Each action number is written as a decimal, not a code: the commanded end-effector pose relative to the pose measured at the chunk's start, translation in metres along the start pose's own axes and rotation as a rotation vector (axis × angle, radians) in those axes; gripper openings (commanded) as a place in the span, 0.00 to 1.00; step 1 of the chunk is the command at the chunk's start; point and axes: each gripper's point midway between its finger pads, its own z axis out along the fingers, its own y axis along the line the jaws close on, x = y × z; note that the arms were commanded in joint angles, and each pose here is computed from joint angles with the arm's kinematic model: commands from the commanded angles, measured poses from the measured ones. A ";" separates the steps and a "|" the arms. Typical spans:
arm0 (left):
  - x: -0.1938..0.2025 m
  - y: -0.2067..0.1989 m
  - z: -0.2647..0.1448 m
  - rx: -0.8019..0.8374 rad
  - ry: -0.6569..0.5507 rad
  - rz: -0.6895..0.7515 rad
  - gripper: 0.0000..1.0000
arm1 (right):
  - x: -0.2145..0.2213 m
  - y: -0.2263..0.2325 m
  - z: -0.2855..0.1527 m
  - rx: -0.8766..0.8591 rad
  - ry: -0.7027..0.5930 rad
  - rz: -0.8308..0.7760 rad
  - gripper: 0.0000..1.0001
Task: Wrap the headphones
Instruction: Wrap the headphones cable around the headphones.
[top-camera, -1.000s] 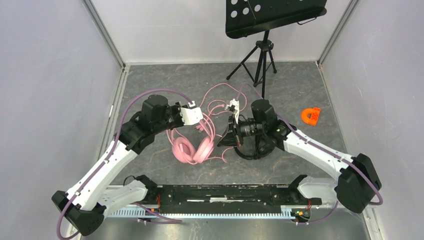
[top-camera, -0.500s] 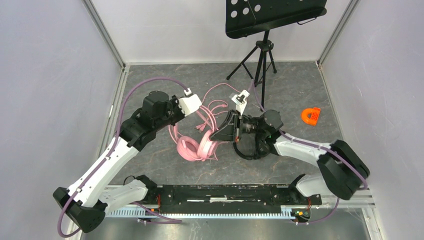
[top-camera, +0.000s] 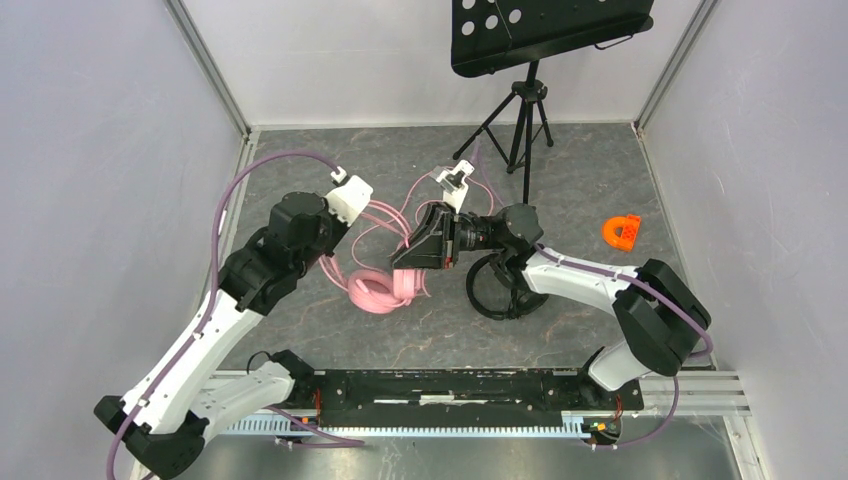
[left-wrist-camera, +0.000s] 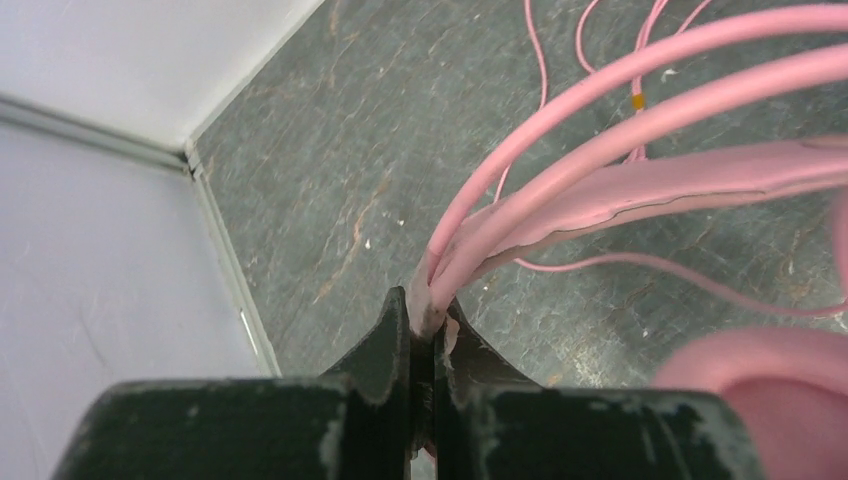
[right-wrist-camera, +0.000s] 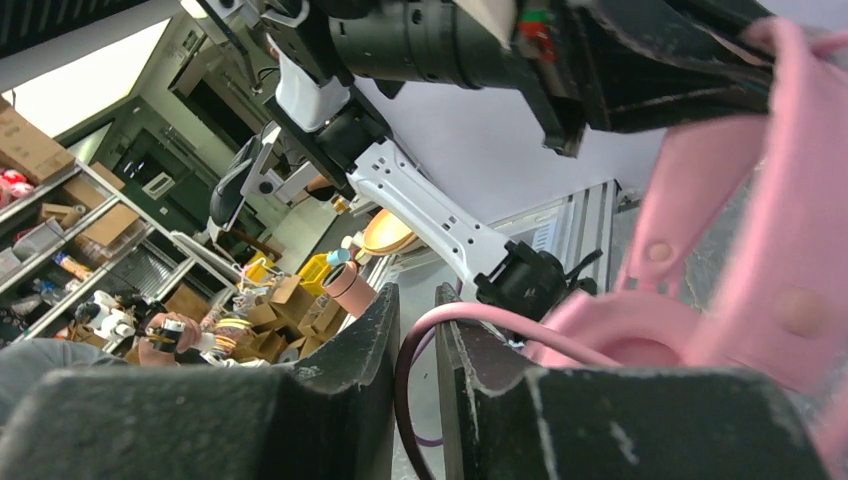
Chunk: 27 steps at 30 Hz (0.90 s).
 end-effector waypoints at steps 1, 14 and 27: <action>0.017 0.018 -0.004 -0.130 0.083 -0.100 0.02 | -0.020 0.031 0.013 -0.094 -0.034 -0.134 0.24; -0.001 0.006 -0.008 -0.101 0.052 -0.406 0.02 | -0.013 -0.004 0.031 0.064 -0.005 -0.193 0.22; -0.021 0.021 -0.025 -0.198 -0.067 -0.775 0.02 | -0.010 -0.046 0.042 0.373 0.073 -0.423 0.22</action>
